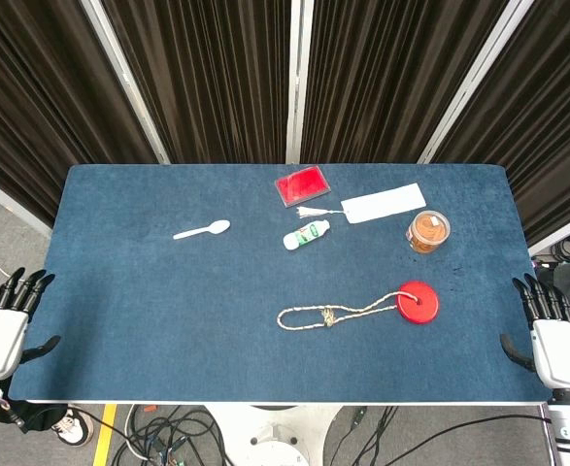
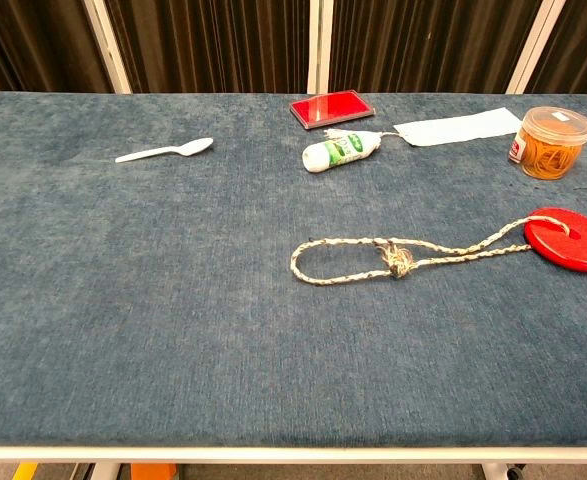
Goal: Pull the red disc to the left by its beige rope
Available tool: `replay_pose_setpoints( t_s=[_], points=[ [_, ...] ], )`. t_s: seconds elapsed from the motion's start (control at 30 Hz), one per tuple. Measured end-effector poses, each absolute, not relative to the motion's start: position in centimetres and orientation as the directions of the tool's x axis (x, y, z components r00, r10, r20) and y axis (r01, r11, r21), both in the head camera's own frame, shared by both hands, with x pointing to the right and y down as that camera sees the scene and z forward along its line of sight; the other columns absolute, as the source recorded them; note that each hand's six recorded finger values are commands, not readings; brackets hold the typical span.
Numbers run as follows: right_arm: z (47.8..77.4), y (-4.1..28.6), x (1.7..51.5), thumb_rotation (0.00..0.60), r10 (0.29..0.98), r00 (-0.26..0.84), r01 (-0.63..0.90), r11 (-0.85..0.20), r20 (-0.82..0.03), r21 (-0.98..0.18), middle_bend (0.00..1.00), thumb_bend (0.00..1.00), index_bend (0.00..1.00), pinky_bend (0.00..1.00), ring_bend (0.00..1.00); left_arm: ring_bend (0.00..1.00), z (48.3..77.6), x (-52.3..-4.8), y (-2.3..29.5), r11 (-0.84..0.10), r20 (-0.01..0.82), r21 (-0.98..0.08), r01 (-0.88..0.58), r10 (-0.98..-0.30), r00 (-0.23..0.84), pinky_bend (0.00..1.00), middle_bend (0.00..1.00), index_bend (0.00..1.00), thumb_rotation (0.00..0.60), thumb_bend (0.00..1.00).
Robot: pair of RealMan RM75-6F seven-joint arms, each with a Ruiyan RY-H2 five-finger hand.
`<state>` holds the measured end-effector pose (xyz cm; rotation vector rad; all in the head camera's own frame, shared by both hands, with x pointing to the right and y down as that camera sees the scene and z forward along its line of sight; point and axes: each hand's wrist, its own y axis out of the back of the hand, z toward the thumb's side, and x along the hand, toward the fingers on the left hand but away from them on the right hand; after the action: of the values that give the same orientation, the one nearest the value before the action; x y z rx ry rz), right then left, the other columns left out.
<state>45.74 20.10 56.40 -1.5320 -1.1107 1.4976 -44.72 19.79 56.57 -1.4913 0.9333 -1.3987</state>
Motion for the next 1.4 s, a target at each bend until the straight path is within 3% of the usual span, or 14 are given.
replay_pose_setpoints(
  t_s=[0.37,0.57,0.87,1.1,1.3,1.4],
  points=[
    [56.0,19.8,46.0,0.6,0.927,-0.057,0.103,-0.364,-0.371,-0.926,0.0,0.22,0.0,0.0,0.0,0.01,57.1,-43.8,19.9,-0.373,0.372,-0.928,0.013,-0.92,0.12,0.19,0.1,0.12,0.6,0.11],
    [55.7,19.7,46.4,0.6,0.926,-0.062,0.082,-0.366,-0.371,-0.927,0.0,0.22,0.0,0.0,0.0,0.01,58.1,-40.2,19.2,-0.423,0.4,-0.905,-0.04,-0.879,0.26,0.19,0.1,0.12,0.6,0.11],
    [55.2,19.3,48.0,0.6,0.927,-0.103,0.088,-0.352,-0.36,-0.932,0.0,0.22,0.0,0.0,0.0,0.01,61.9,-30.2,18.3,-0.519,0.437,-0.855,0.006,-0.712,0.55,0.19,0.12,0.15,0.6,0.11],
    [54.9,19.4,49.1,0.6,0.926,-0.122,0.095,-0.348,-0.358,-0.933,0.0,0.22,0.0,0.0,0.0,0.01,64.8,-19.0,17.6,-0.563,0.392,-0.825,0.046,-0.512,0.764,0.19,0.12,0.15,0.6,0.12],
    [54.2,19.5,50.0,0.6,0.927,-0.144,0.099,-0.334,-0.345,-0.937,0.0,0.22,0.0,0.0,0.0,0.01,67.4,-12.8,17.7,-0.582,0.389,-0.805,0.114,-0.373,0.842,0.19,0.13,0.15,0.6,0.13],
    [54.2,19.6,50.2,0.6,0.927,-0.152,0.102,-0.331,-0.344,-0.938,0.0,0.22,0.0,0.0,0.0,0.01,68.5,-11.0,17.9,-0.589,0.391,-0.797,0.133,-0.336,0.857,0.19,0.13,0.15,0.6,0.13]
  ],
)
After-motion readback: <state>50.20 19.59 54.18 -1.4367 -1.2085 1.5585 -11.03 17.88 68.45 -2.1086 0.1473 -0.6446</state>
